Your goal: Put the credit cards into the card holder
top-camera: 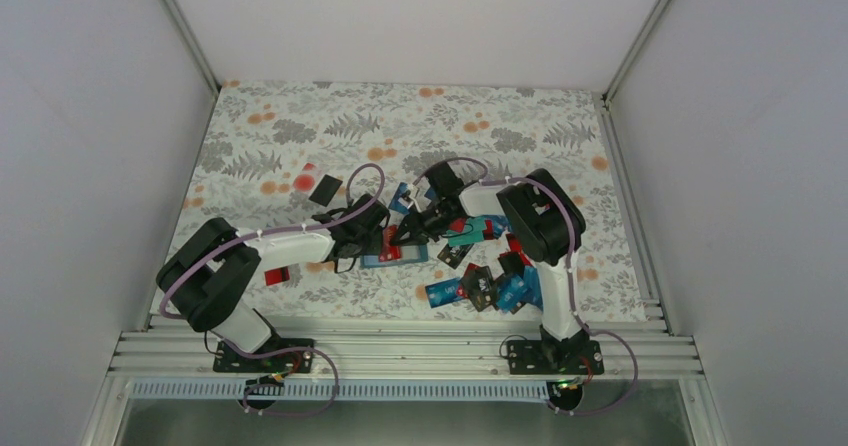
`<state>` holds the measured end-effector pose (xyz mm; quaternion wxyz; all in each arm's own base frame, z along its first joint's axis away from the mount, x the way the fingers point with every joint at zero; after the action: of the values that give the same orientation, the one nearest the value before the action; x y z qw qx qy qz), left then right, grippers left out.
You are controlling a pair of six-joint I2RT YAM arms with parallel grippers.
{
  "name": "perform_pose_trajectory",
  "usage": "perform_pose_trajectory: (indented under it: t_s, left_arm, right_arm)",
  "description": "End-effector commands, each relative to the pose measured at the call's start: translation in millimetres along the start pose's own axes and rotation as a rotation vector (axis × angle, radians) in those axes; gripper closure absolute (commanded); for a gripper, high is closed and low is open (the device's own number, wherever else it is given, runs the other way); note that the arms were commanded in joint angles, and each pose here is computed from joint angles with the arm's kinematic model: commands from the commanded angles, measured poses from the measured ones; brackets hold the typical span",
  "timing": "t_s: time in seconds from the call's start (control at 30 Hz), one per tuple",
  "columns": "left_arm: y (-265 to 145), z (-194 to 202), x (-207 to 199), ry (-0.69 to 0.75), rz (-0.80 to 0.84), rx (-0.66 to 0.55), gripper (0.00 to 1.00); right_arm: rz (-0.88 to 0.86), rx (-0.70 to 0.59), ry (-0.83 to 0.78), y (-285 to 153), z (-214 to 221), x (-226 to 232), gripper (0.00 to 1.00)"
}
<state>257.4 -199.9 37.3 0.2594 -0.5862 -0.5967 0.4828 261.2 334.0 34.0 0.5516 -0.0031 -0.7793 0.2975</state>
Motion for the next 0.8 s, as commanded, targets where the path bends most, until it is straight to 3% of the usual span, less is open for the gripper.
perform_pose_trajectory:
  t_s: [0.0, 0.13, 0.4, 0.5, 0.67, 0.77]
  left_arm:
    - [10, 27, 21, 0.026, -0.07, 0.092, 0.98]
    - [10, 27, 21, 0.026, -0.074, 0.091, 0.98]
    - [8, 27, 25, 0.019, -0.086, 0.087, 0.97]
    - [7, 28, 27, 0.016, -0.088, 0.087, 0.98]
    - [5, 28, 28, 0.012, -0.087, 0.082, 0.98]
    - [5, 29, 27, 0.013, -0.083, 0.081, 0.98]
  right_arm:
    - [0.025, 0.057, 0.021, 14, 10, -8, 0.95]
    - [0.015, 0.07, 0.002, 14, 11, -5, 0.95]
    - [0.078, 0.065, -0.025, -1, 15, 2, 0.63]
    - [0.112, 0.062, -0.028, -5, 17, 2, 0.56]
    - [0.187, 0.059, -0.034, -9, 21, 1, 0.52]
    - [0.184, 0.06, -0.034, -5, 23, 2, 0.6]
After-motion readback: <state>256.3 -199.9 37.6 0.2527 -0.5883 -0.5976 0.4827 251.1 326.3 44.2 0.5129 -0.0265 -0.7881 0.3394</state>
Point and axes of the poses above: each gripper's point midway between its finger pads, its own y axis out along the fingers, its own x axis along the line the jaws close on, z = x × y, the point moved 2 cm from there along -y, back along the fingers, and after that the axes turned 15 degrees about -y, right-handed, at the moved point
